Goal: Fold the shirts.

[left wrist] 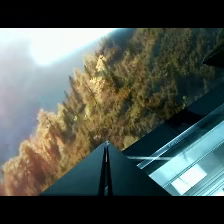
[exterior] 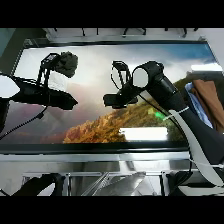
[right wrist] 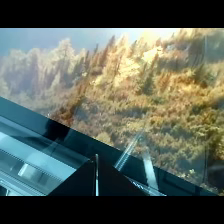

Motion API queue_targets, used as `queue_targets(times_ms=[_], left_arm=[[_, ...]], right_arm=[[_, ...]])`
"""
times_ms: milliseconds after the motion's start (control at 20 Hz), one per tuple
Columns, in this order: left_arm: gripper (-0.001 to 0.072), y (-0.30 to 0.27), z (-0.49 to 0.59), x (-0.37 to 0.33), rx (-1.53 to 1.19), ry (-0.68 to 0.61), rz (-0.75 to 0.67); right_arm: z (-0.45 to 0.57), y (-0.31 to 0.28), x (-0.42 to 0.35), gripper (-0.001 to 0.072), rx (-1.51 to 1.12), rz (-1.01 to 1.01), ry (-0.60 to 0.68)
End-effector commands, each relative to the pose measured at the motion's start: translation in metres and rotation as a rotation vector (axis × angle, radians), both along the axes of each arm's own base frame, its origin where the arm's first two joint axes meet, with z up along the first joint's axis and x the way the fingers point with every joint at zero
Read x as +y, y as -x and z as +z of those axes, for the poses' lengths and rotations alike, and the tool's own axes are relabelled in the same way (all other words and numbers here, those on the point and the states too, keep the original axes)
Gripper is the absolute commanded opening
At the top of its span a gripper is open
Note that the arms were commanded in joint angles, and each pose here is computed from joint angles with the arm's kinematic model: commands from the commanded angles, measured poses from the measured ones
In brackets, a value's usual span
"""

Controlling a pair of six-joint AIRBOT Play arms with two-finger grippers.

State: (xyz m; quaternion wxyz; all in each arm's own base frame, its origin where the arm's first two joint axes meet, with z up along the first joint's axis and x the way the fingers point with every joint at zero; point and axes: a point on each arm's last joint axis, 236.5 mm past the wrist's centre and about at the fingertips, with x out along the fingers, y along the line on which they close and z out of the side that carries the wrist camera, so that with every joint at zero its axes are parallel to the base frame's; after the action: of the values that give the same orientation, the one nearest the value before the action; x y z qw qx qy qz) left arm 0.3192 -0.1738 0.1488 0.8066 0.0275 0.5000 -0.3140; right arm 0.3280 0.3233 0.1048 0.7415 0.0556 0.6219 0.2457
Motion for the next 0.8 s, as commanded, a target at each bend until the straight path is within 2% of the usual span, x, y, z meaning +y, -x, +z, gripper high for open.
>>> queue_targets(times_ms=[0, 200, 450, 700, 750], left_arm=[[0.0016, 0.0, 0.001, 0.0, -0.001, 0.001, 0.001], [0.0016, -0.008, 0.0, 0.014, -0.008, -0.006, 0.044], [0.0016, -0.068, 0.003, 0.106, -0.113, -0.053, 0.365], [0.0017, -0.081, -0.039, 0.191, -0.004, -0.125, 0.537], [0.0057, -0.087, -0.044, 0.205, -0.007, -0.128, 0.572]], right_arm=[[-0.004, 0.0, 0.001, 0.0023, 0.006, 0.001, 0.005], [-0.008, -0.001, 0.001, 0.0023, 0.014, 0.001, 0.01], [-0.012, -0.002, 0.002, 0.0023, 0.022, 0.001, 0.016], [-0.019, -0.014, 0.009, 0.0023, 0.001, -0.017, -0.003], [-0.02, -0.021, 0.013, 0.0023, -0.017, -0.026, -0.018]])
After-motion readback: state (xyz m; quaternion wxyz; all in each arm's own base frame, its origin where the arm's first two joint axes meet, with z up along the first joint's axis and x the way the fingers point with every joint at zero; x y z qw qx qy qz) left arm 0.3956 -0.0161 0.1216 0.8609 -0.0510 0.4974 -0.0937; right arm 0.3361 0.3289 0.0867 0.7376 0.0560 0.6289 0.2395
